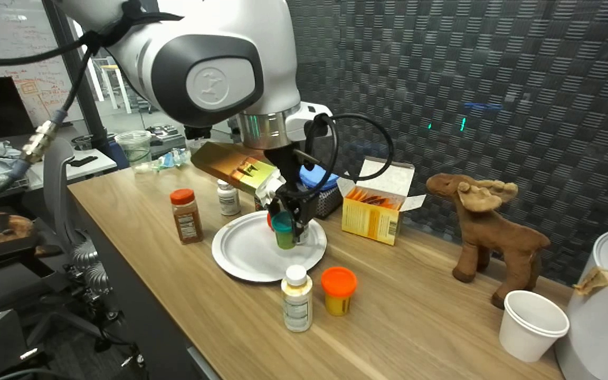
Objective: Put the plush toy and all the containers on the white plate
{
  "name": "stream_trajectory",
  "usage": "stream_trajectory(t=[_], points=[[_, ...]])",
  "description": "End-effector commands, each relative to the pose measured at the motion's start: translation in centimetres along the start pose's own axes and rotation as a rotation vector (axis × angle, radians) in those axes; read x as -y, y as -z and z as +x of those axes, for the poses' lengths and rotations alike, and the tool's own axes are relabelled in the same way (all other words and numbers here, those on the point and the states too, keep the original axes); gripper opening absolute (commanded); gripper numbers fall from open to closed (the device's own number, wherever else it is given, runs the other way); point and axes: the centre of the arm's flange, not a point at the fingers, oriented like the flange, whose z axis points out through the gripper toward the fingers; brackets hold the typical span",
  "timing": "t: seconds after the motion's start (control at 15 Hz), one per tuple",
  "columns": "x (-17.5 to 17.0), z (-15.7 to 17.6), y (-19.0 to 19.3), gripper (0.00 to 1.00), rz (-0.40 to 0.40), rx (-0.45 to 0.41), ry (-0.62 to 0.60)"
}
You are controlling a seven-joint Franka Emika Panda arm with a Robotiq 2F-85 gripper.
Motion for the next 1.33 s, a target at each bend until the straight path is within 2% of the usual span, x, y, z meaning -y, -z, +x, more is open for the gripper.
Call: stream_trajectory(t=[0.0,0.47,0.53,0.6,0.8,1.07,1.27], points=[[0.0,0.4,-1.4,0.28,-0.007,-0.054,0.007],[0.1,0.6,-3.3,0.28,-0.030,-0.074,0.020],[0.1,0.4,-3.2,0.58,-0.027,-0.069,0.026],[0.1,0.2,-2.8,0.79,-0.026,-0.073,0.035],[0.0,-0.4,-1.0,0.99,-0.024,-0.105,0.060],[-1.5,-0.5,2.5,1.00,-0.069,-0.185,0.040],[-3.4,-0.8,4.1,1.00,-0.099,-0.199,0.023]])
